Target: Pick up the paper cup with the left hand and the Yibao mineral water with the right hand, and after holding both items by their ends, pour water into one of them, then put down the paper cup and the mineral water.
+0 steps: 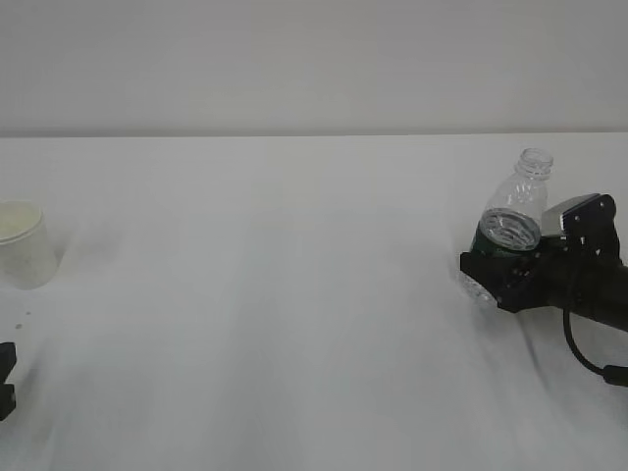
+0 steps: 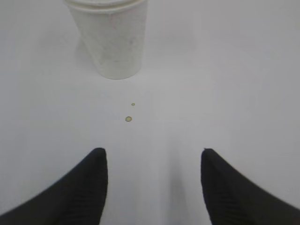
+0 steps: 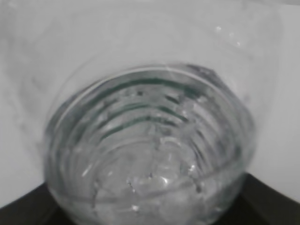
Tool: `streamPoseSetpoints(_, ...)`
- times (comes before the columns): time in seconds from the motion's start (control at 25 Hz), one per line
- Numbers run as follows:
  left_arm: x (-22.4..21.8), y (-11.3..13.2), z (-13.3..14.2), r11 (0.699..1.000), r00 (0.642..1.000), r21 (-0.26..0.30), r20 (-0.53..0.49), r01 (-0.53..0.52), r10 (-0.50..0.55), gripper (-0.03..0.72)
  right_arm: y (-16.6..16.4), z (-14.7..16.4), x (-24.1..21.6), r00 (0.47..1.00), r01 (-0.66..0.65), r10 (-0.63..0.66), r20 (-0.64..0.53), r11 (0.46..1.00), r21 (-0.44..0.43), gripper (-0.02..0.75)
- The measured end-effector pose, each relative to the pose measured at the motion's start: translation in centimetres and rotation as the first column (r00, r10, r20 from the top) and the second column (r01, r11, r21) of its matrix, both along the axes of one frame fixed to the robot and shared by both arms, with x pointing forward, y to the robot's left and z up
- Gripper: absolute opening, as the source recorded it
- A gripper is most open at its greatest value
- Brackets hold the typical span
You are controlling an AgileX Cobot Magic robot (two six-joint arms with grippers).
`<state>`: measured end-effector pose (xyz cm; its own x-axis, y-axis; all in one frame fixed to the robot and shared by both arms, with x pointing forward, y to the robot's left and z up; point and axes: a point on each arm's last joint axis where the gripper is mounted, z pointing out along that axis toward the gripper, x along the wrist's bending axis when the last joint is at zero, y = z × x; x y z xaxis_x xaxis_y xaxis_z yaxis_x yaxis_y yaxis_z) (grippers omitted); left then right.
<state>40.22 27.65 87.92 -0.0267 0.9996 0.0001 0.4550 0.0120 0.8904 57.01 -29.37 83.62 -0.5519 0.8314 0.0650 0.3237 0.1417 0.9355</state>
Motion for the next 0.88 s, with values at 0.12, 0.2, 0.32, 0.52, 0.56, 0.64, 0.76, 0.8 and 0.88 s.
streamPoseSetpoints(0.12,0.0,-0.02,0.0,1.0,1.0,0.0,0.0,0.002,-0.002,0.459,0.01,0.02,0.0,1.0,0.0,0.0,0.002,1.0,0.001,0.497)
streamPoseSetpoints(0.2,0.0,-0.03,0.0,1.0,1.0,0.0,0.0,0.003,-0.003,0.459,0.0,0.01,0.01,1.0,0.003,-0.003,-0.001,1.0,0.008,0.496)
streamPoseSetpoints(0.32,0.0,-0.03,0.0,1.0,1.0,0.0,0.0,0.003,-0.003,0.458,0.01,0.03,0.01,1.0,0.01,-0.01,-0.011,1.0,0.025,0.496)
streamPoseSetpoints(0.52,0.0,-0.05,0.0,1.0,1.0,0.0,0.0,0.006,-0.006,0.458,0.04,0.04,0.0,0.999,0.024,-0.022,-0.037,0.998,0.063,0.496)
streamPoseSetpoints(0.56,0.0,-0.05,0.0,1.0,1.0,0.0,0.0,0.006,-0.006,0.458,0.06,0.05,-0.01,0.999,0.022,-0.02,-0.038,0.998,0.066,0.496)
streamPoseSetpoints(0.64,0.0,-0.05,0.0,1.0,1.0,0.0,0.0,0.006,-0.006,0.458,0.1,0.04,-0.05,0.999,0.017,-0.014,-0.04,0.998,0.068,0.495)
streamPoseSetpoints(0.76,0.0,-0.05,0.0,1.0,1.0,0.0,0.0,0.006,-0.006,0.458,0.12,0.11,-0.07,0.999,0.011,-0.008,-0.041,0.998,0.062,0.495)
streamPoseSetpoints(0.8,0.0,-0.05,0.0,1.0,1.0,0.0,0.0,0.006,-0.006,0.457,0.12,0.23,-0.06,0.999,0.01,-0.008,-0.041,0.998,0.059,0.495)
streamPoseSetpoints(0.88,0.0,-0.05,0.0,1.0,1.0,0.0,0.0,0.006,-0.006,0.457,0.09,0.54,-0.03,0.999,0.009,-0.007,-0.04,0.999,0.048,0.493)
